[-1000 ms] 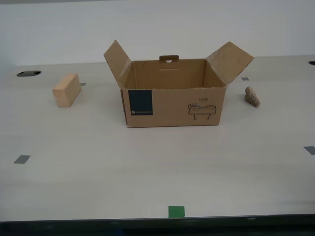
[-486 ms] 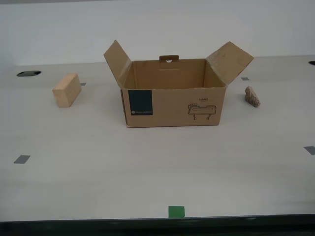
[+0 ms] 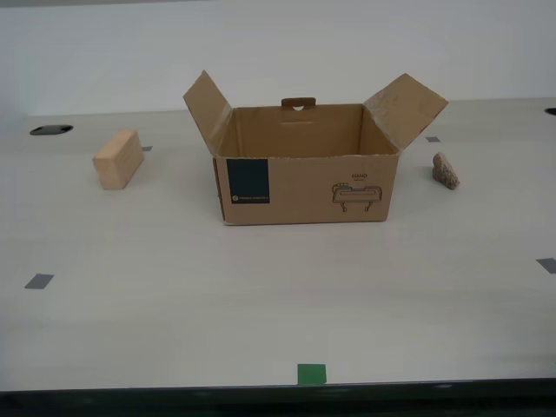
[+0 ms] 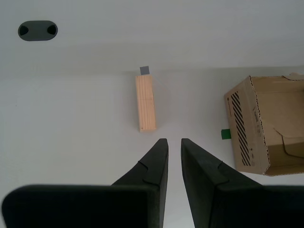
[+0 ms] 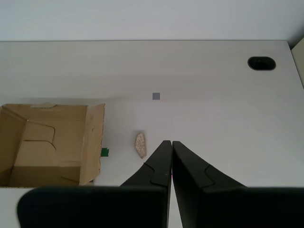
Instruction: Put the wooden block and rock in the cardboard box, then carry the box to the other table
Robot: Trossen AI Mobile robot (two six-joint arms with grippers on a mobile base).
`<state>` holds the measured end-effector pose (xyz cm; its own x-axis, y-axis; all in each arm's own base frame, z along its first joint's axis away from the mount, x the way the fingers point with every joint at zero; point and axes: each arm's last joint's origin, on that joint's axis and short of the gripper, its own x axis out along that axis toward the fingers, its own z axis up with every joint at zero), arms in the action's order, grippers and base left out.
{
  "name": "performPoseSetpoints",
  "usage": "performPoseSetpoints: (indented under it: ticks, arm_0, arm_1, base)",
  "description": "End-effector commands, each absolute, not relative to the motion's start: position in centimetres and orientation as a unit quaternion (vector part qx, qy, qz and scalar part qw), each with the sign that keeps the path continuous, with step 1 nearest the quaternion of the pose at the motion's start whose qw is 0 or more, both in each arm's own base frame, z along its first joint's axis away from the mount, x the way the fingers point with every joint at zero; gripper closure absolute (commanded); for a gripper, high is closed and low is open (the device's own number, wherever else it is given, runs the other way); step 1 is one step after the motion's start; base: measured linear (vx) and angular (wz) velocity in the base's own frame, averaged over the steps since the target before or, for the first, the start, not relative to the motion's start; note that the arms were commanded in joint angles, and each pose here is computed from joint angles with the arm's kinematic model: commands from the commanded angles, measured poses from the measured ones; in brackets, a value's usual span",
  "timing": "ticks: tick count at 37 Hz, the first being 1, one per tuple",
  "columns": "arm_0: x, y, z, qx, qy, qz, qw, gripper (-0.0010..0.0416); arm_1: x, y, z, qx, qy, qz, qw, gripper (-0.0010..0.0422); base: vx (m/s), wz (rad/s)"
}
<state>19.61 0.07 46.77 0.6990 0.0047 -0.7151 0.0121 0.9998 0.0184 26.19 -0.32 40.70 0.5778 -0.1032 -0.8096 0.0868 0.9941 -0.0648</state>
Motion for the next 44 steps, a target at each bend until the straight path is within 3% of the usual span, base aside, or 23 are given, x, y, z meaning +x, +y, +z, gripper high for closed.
performPoseSetpoints:
  ticks: [1, 44]
  arm_0:
    - [19.6, 0.08, 46.8, 0.012, 0.387, -0.001, 0.922, 0.0403]
    - [19.62, 0.08, 46.81, 0.012, 0.386, -0.001, 0.922, 0.0403]
  arm_1:
    - [26.19, -0.32, 40.76, -0.008, 0.454, -0.055, 0.889, 0.0381]
    - [26.52, -0.33, 40.97, -0.01, 0.436, -0.054, 0.898, 0.038]
  base:
    - [0.0, 0.0]
    - [0.0, 0.0]
